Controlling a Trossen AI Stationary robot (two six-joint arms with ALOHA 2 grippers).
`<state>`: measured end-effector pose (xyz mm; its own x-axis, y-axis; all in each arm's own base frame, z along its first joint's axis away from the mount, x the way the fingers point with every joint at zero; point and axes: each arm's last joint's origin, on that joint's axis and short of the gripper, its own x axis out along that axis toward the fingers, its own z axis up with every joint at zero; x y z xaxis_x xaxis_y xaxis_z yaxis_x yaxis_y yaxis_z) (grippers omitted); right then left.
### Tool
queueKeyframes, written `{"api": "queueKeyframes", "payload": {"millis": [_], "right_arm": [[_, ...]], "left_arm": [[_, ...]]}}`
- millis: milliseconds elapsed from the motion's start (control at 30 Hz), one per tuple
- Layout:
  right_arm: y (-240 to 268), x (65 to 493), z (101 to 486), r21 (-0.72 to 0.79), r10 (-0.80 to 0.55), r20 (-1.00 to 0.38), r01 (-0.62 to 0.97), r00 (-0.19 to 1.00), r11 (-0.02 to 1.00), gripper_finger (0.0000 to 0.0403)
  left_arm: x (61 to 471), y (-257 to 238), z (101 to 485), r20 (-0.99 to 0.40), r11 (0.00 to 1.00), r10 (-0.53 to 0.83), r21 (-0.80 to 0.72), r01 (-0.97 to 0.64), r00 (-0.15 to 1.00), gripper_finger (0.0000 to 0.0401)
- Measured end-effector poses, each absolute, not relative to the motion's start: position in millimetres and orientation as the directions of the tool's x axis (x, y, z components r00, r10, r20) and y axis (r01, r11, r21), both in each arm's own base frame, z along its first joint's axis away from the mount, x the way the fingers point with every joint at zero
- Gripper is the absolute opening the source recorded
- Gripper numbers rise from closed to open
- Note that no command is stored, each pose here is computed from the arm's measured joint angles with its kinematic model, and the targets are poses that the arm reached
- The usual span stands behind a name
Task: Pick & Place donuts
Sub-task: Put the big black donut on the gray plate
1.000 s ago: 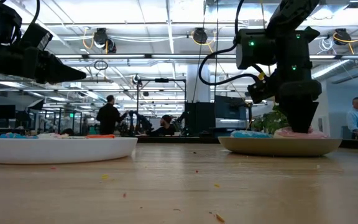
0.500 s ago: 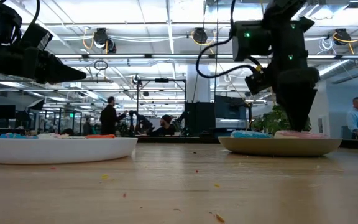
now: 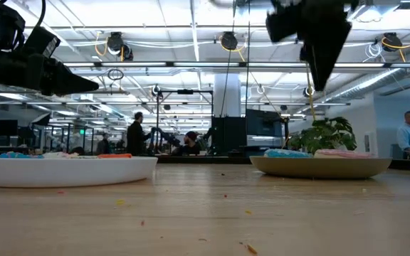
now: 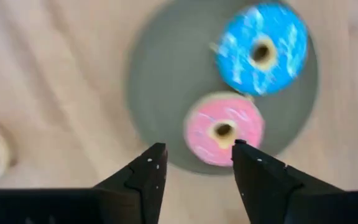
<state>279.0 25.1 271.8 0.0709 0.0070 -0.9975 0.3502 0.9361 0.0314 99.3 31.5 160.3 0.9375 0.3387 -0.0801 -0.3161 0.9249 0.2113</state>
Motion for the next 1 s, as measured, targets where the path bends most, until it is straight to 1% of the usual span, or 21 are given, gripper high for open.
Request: {"api": "queueKeyframes", "payload": {"millis": [133, 233, 333, 367, 400, 467, 567, 633, 700, 767, 833, 1000], "right_arm": [[48.0, 282.6, 291.9, 0.072, 0.026, -0.989, 0.316, 0.145, 0.946, 0.013], [61.3, 283.2, 302.3, 0.101, 0.041, -0.982, 0.325, 0.185, 0.94, 0.0083], [75.4, 282.8, 308.0, 0.132, 0.061, -0.974, 0.328, 0.218, 0.935, 0.0025], [79.9, 282.6, 308.3, 0.141, 0.07, -0.972, 0.315, 0.226, 0.939, 0.0013], [84.6, 282.3, 308.5, 0.151, 0.081, -0.969, 0.298, 0.234, 0.943, 0.0008], [92.1, 281.1, 308.6, 0.158, 0.093, -0.966, 0.272, 0.239, 0.949, 0.001], [98.6, 280.5, 309.0, 0.163, 0.094, -0.962, 0.267, 0.255, 0.95, 0.0007], [104.8, 282.9, 310.4, 0.191, 0.11, -0.948, 0.258, 0.297, 0.947, 0.0002], [116.2, 291.2, 308.9, 0.231, 0.141, -0.922, 0.22, 0.36, 0.948, 0.0002], [130.3, 299.4, 302.9, 0.269, 0.185, -0.903, 0.175, 0.389, 0.947, 0.0001], [143.2, 305.5, 295.0, 0.296, 0.228, -0.903, 0.14, 0.365, 0.945, 0.0001], [178.6, 320.8, 288.0, 0.272, 0.235, -0.922, 0.085, 0.309, 0.958, 0.0]], "left_arm": [[99.3, 31.5, 160.3, -0.08, 0.925, 0.339, 0.21, -0.316, 0.938, 0.0037], [99.3, 31.5, 160.3, -0.08, 0.926, 0.339, 0.206, -0.317, 0.937, 0.0037], [99.3, 31.5, 160.3, -0.079, 0.926, 0.339, 0.206, -0.317, 0.937, 0.0037], [99.3, 31.5, 160.3, -0.08, 0.926, 0.339, 0.206, -0.317, 0.938, 0.0037], [99.3, 31.5, 160.4, -0.079, 0.926, 0.339, 0.206, -0.317, 0.937, 0.0037], [99.3, 31.5, 160.4, -0.078, 0.926, 0.339, 0.206, -0.317, 0.938, 0.0037], [99.3, 31.5, 160.5, -0.077, 0.926, 0.339, 0.206, -0.317, 0.938, 0.0037], [99.3, 31.5, 160.5, -0.078, 0.926, 0.338, 0.206, -0.317, 0.938, 0.0037], [99.3, 31.5, 160.5, -0.077, 0.926, 0.339, 0.206, -0.317, 0.938, 0.0037], [99.3, 31.5, 160.6, -0.077, 0.926, 0.338, 0.207, -0.317, 0.938, 0.0037], [99.3, 31.5, 160.5, -0.077, 0.925, 0.339, 0.207, -0.317, 0.938, 0.0037], [99.3, 31.5, 160.5, -0.077, 0.926, 0.338, 0.206, -0.317, 0.938, 0.0037]]}}
